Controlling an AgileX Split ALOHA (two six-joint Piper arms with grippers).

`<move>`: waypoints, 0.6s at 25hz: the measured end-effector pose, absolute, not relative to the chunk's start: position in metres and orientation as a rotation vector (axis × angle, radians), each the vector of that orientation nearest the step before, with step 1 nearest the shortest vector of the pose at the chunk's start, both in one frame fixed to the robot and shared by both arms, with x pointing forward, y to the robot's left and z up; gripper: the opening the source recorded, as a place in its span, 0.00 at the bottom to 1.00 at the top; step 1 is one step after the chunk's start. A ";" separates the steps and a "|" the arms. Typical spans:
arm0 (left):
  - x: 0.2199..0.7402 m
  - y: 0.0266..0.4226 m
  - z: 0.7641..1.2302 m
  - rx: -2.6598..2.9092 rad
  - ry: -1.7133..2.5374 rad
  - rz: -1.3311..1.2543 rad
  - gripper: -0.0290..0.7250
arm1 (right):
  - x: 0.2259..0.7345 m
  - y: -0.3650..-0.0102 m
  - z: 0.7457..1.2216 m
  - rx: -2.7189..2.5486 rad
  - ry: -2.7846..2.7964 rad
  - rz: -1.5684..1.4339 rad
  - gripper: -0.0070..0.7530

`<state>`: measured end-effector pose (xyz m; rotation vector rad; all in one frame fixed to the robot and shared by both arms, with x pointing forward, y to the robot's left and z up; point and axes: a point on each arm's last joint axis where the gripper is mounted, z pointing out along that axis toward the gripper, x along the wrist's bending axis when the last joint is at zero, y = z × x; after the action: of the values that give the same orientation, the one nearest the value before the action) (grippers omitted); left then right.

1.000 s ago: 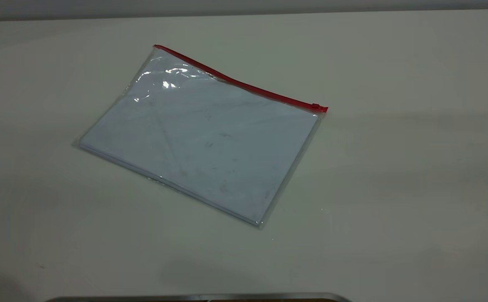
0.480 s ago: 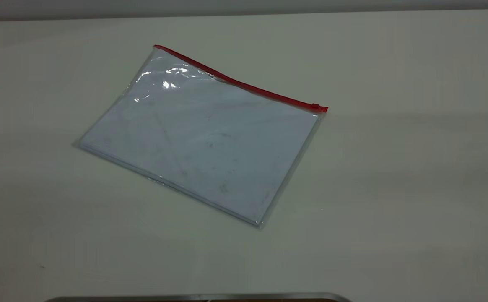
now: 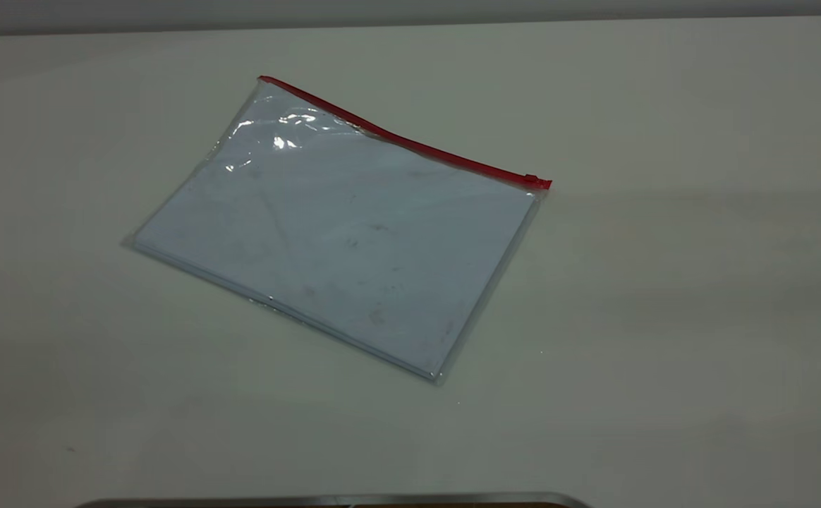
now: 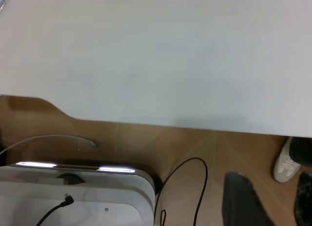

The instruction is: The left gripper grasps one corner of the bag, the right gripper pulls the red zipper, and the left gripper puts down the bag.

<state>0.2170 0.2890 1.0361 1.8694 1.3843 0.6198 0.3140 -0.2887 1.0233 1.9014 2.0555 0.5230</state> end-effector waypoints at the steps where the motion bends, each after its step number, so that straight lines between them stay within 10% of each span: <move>1: 0.217 0.289 1.036 1.870 1.384 0.620 0.60 | 0.313 -0.289 1.024 1.897 2.051 0.531 0.41; 15: 0.217 0.289 1.036 1.870 1.384 0.619 0.60 | 0.243 -0.297 1.043 1.601 1.730 0.941 0.41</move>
<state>0.2171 0.2889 1.0362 1.8705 1.3837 0.6188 0.2426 -0.2967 1.0430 1.6015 1.7297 0.9407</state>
